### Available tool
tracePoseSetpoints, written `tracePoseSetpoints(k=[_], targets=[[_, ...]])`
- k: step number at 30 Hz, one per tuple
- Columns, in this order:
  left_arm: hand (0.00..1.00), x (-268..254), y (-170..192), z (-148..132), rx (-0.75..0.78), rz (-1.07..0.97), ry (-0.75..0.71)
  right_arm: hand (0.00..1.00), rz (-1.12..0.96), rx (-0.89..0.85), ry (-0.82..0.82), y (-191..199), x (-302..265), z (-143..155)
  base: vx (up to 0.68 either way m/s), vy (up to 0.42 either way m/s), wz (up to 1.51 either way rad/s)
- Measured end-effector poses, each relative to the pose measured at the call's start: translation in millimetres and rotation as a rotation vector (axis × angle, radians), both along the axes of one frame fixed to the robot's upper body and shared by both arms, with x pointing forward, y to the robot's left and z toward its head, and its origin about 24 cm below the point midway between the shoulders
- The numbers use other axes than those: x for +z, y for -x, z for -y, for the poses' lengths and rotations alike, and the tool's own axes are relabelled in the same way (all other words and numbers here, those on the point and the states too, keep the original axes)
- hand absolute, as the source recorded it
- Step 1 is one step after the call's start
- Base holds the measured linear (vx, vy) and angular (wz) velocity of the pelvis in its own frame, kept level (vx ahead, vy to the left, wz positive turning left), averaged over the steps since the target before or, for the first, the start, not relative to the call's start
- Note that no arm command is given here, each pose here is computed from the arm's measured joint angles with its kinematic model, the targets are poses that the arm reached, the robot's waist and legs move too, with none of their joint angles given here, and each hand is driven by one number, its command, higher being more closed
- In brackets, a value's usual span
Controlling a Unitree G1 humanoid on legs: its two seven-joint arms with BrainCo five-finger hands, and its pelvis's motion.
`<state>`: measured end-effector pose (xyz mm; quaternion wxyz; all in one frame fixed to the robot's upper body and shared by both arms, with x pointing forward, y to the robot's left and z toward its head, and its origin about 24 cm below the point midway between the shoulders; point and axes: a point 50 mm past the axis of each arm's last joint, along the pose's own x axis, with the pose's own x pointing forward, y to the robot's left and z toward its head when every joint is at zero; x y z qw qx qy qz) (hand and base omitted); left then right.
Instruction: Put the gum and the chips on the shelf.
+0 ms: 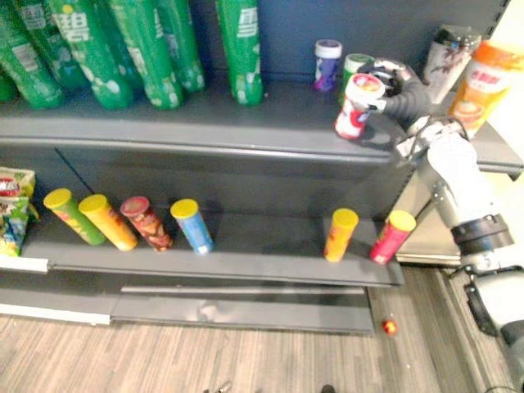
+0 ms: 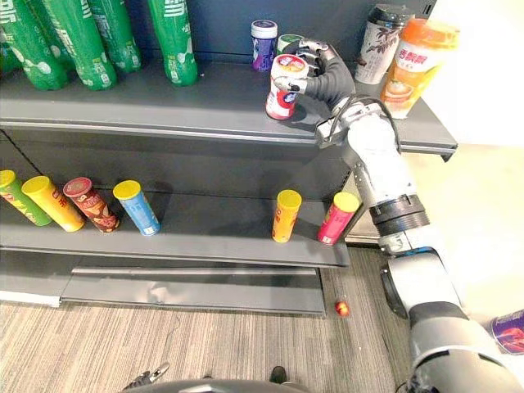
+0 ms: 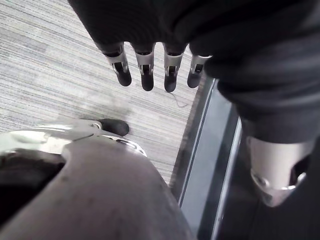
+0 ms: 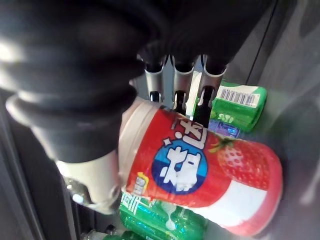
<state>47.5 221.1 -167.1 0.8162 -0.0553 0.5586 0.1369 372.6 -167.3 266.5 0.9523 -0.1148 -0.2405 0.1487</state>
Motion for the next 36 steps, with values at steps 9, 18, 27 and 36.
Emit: tracePoseSetpoints(k=[9,18,27,36], targets=[[0.0,1.7,-5.1,0.5,-0.017,0.027,0.005,1.0,0.016,-0.022,-0.007,-1.0,5.2,6.7,0.0,0.0,0.0],[0.0,3.4,-8.4,-2.1,-0.025,0.043,0.003,0.0,0.017,-0.003,0.003,-0.2,5.3,6.3,0.0,0.0,0.0],[0.0,4.8,-8.4,-8.7,-0.038,0.04,-0.015,0.0,-0.001,0.023,0.016,5.1,-7.5,4.6,0.0,0.0,0.0],[0.0,4.5,-7.7,-9.3,-0.035,0.035,-0.016,0.0,0.007,0.004,0.001,5.4,-6.2,5.3,0.0,0.0,0.0]])
